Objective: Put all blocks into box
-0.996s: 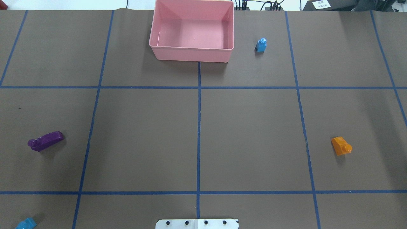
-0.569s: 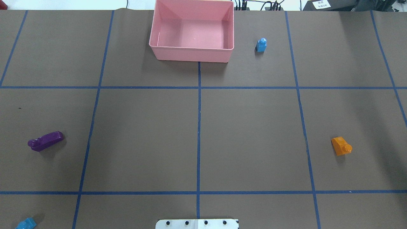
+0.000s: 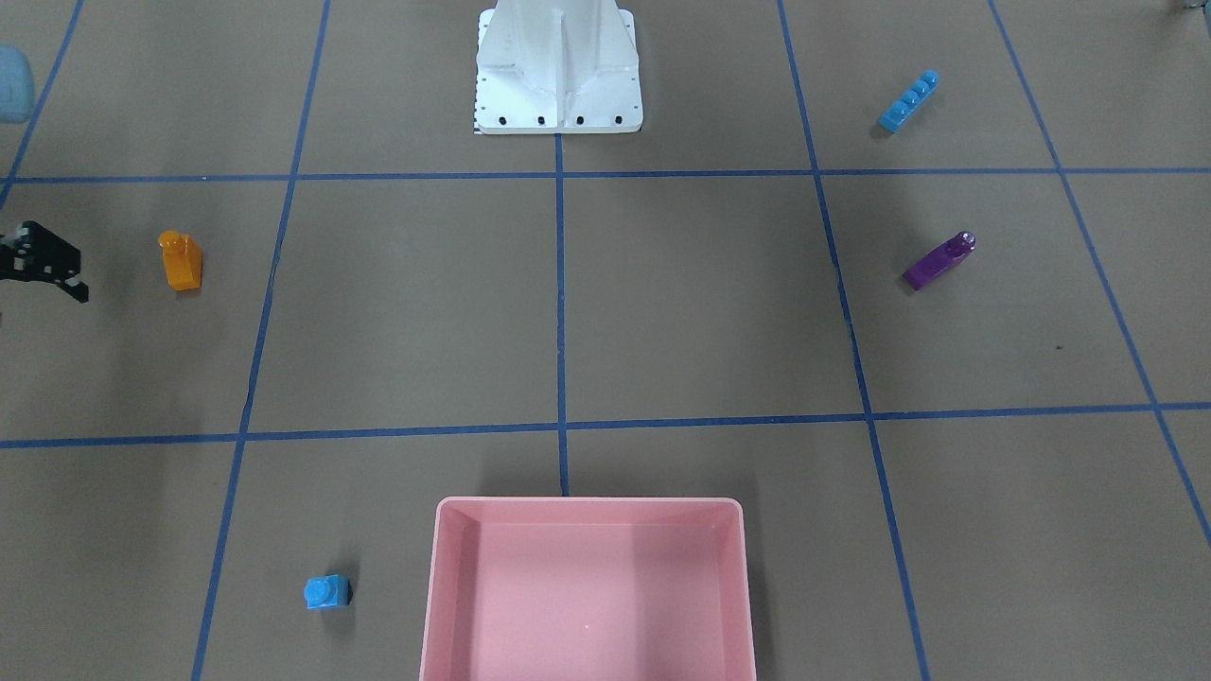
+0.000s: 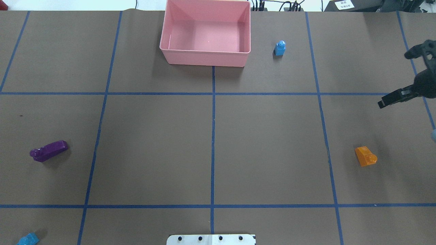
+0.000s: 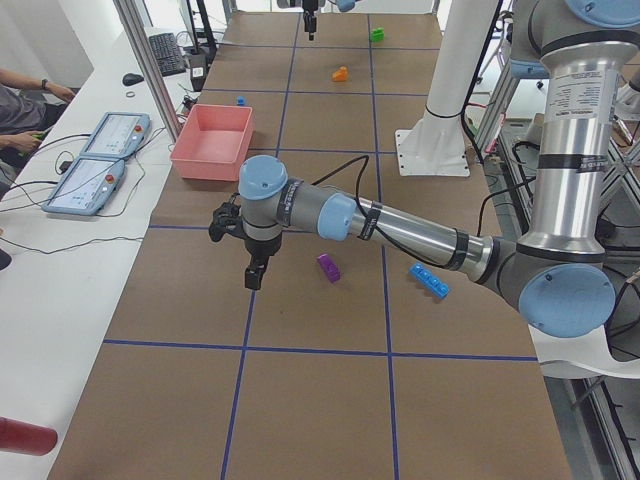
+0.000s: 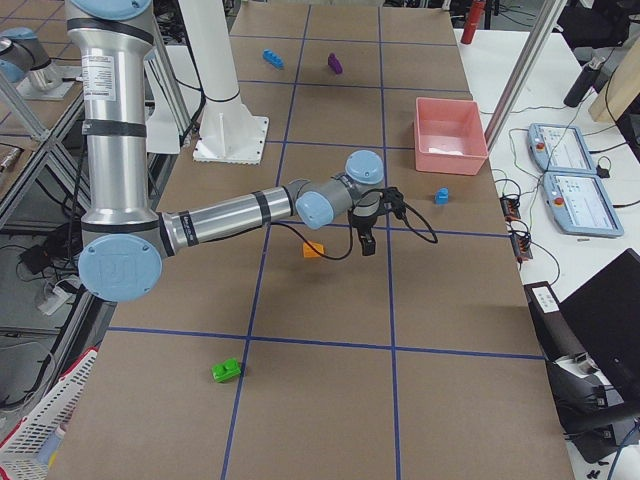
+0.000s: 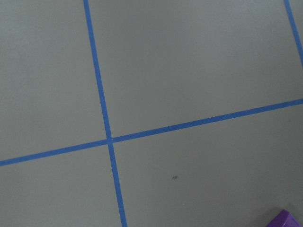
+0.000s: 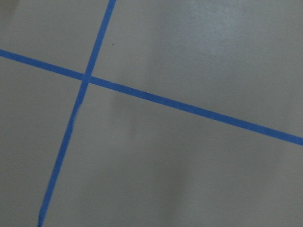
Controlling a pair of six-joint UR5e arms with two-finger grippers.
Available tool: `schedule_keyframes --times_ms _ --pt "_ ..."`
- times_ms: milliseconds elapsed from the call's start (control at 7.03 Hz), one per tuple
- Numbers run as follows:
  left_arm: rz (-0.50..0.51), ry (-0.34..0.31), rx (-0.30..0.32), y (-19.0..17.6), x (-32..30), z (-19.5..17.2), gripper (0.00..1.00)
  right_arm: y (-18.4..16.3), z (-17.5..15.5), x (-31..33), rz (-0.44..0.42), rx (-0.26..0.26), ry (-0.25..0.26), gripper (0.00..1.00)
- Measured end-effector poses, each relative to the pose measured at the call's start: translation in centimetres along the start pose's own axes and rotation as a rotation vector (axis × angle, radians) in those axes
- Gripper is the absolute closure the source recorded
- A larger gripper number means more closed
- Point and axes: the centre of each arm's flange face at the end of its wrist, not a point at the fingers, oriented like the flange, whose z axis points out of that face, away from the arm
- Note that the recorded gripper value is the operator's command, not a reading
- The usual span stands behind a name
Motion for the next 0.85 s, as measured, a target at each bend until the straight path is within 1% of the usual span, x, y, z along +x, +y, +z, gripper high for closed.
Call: schedule_keyframes --times_ms 142,285,427,854 --pt "0.006 0.002 0.0 -0.1 0.2 0.0 0.0 0.8 2.3 -3.4 0.034 -0.015 0.001 0.0" --pt "0.01 0.003 0.0 -0.1 0.3 0.0 0.0 1.9 4.3 -6.1 0.046 -0.036 0.006 0.0" --pt "0.013 0.003 0.002 -0.1 0.4 0.0 0.0 3.2 5.9 -7.4 0.044 -0.067 0.01 0.0" --pt "0.015 0.005 0.003 -0.1 0.5 -0.1 0.0 7.6 9.0 -6.7 0.046 -0.168 0.037 0.0"
